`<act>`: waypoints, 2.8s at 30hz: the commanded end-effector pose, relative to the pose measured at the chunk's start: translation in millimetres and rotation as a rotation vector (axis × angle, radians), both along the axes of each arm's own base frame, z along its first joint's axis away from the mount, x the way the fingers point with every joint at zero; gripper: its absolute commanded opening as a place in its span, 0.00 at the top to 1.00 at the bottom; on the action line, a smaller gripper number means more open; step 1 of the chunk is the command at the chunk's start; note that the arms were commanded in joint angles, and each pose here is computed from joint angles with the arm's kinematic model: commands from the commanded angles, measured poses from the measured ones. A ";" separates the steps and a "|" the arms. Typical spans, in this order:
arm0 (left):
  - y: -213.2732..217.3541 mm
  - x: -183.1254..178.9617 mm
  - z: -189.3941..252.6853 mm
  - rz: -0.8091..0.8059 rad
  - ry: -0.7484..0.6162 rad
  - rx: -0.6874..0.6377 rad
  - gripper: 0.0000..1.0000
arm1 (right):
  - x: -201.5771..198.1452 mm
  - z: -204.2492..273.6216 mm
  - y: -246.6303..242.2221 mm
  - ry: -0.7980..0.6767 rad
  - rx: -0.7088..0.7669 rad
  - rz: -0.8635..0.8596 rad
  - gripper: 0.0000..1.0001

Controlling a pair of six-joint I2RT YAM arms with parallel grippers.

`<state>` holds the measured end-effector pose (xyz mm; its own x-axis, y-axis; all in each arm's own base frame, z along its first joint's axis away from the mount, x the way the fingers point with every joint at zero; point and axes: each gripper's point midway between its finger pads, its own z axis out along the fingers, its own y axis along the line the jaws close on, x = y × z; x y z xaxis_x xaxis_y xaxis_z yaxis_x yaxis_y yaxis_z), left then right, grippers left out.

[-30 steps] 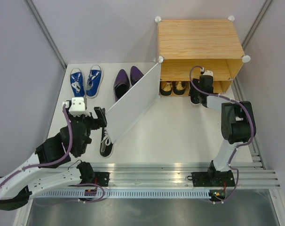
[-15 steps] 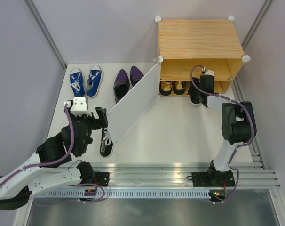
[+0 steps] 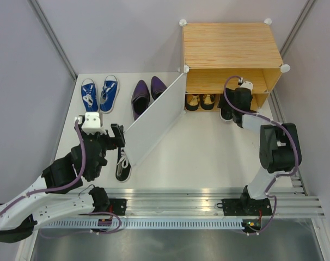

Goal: Place and organize the shoes in the shoe cabinet

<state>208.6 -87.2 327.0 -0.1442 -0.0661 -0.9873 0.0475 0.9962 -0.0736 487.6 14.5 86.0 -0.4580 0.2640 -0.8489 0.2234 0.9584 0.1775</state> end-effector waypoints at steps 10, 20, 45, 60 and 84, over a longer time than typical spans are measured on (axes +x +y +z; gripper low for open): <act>3.8 -3.3 11.1 -0.018 -0.036 -0.059 0.09 | -54.6 66.5 5.5 -0.154 0.119 -0.018 0.08; 6.0 -4.2 12.8 -0.015 -0.042 -0.068 0.09 | -126.2 41.2 24.7 -0.120 0.233 0.053 0.86; 3.1 -2.3 10.2 -0.016 -0.034 -0.044 0.09 | -33.0 -5.2 10.6 0.018 0.118 -0.008 0.91; 1.0 -1.4 8.7 -0.020 -0.029 -0.030 0.09 | 8.6 -4.3 2.7 0.026 0.074 -0.016 0.92; 17.3 -5.8 14.9 0.027 -0.059 -0.093 0.09 | -53.5 21.2 31.9 0.008 0.217 0.105 0.51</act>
<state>204.3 -80.3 332.9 -0.1229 -0.1062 -0.9867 0.0525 0.9922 -0.1133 439.6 35.6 77.9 -0.5467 0.3726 -0.7499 0.1921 0.9275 0.3207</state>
